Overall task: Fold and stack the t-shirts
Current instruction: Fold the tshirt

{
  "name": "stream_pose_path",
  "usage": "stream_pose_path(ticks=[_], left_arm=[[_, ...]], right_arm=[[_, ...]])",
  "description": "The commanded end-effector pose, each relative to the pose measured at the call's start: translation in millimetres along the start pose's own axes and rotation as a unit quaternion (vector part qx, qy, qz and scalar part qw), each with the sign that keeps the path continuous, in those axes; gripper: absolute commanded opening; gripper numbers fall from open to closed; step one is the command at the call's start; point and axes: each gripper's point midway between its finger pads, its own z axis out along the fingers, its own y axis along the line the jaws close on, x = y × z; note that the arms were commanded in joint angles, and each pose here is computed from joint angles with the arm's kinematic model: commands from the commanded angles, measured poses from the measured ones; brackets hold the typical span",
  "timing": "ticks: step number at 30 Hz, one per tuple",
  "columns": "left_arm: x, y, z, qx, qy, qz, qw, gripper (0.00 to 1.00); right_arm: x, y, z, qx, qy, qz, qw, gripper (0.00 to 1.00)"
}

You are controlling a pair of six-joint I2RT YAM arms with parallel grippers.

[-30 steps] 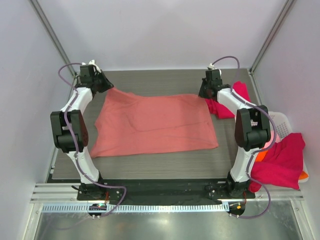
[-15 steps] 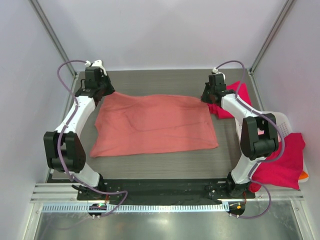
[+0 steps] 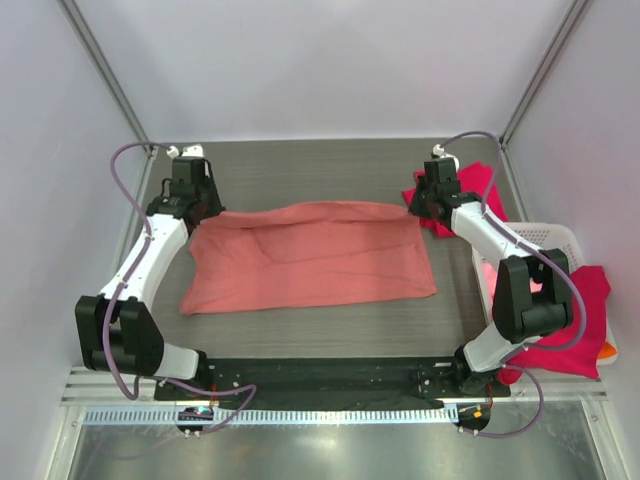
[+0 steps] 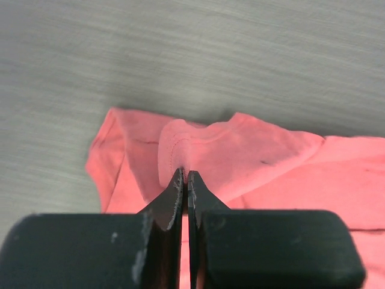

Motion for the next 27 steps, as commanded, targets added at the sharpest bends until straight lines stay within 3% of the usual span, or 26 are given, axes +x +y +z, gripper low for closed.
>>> stream_pose_path(ticks=[1,16,23,27], left_arm=[[-4.1,11.7,-15.4,-0.026,-0.02,-0.006,0.999,0.0],[51.3,28.7,-40.6,-0.039,0.018,-0.011,0.999,0.0],[105.9,26.5,-47.3,-0.031,0.062,-0.101,0.992,0.0],[121.8,39.2,-58.9,-0.051,0.035,-0.158,0.985,0.02]], right_arm=[[-11.9,-4.4,-19.1,0.008,-0.035,0.009,0.999,0.01],[23.4,-26.1,-32.1,0.026,-0.025,0.031,0.999,0.01],[35.3,-44.0,-28.5,0.057,-0.057,0.082,0.993,0.01],[44.8,-56.9,-33.4,0.061,-0.099,0.118,0.986,0.1]])
